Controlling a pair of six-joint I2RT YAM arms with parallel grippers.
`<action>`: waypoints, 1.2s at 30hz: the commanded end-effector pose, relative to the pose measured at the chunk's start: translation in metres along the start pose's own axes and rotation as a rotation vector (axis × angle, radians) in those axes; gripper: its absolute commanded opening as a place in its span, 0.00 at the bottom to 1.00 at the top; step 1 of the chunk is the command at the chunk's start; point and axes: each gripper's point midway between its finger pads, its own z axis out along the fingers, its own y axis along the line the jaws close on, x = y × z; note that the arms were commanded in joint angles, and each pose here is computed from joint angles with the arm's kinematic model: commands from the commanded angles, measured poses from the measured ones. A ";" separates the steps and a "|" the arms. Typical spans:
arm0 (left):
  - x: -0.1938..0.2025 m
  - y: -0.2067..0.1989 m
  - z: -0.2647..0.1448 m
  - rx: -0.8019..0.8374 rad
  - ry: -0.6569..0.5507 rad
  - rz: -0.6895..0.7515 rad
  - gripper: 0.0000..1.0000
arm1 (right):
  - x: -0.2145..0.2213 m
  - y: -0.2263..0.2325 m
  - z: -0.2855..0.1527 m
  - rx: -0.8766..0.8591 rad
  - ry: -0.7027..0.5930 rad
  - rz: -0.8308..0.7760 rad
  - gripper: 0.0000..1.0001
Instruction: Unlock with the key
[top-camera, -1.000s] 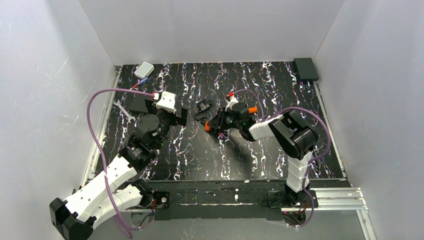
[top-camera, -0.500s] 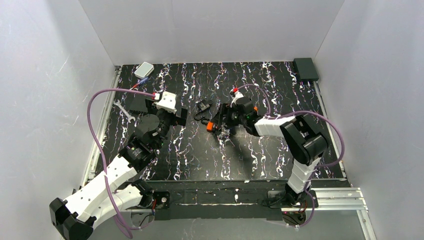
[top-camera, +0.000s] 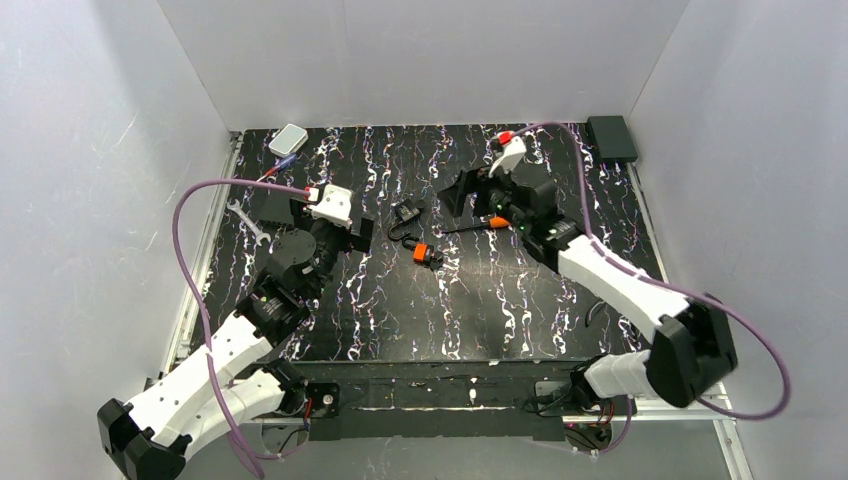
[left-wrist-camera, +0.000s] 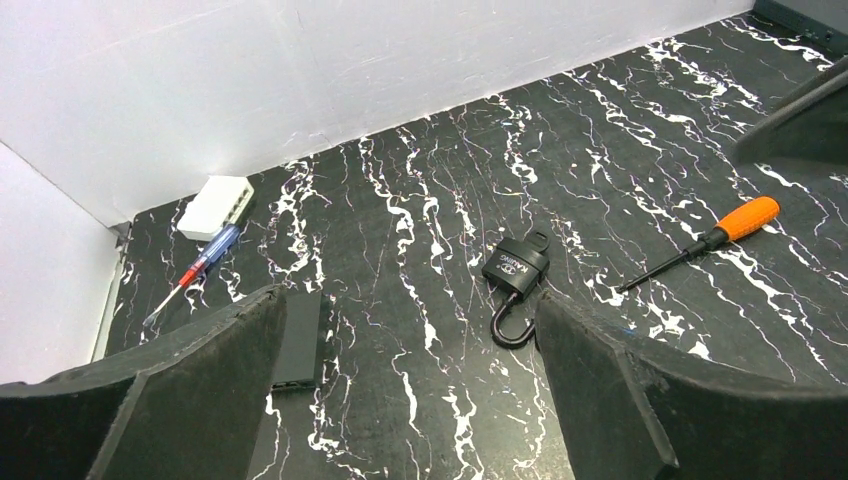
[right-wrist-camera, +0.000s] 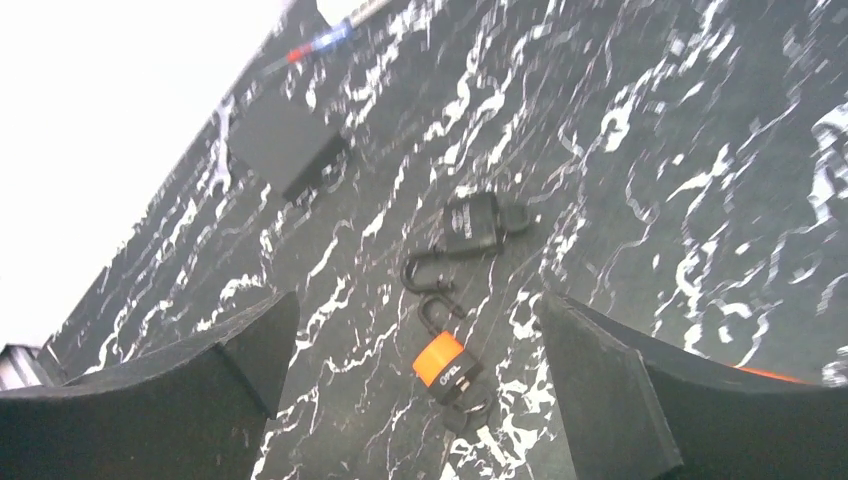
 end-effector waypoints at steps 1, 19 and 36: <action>-0.004 0.004 -0.004 -0.004 -0.020 0.004 0.93 | -0.058 0.009 -0.041 0.028 -0.173 -0.080 0.98; -0.002 0.000 -0.001 0.007 -0.012 -0.008 0.98 | 0.020 -0.024 -0.133 0.110 -0.256 0.214 0.98; 0.001 0.001 -0.001 0.000 -0.004 0.003 0.98 | 0.031 -0.016 -0.126 0.046 -0.226 0.215 0.98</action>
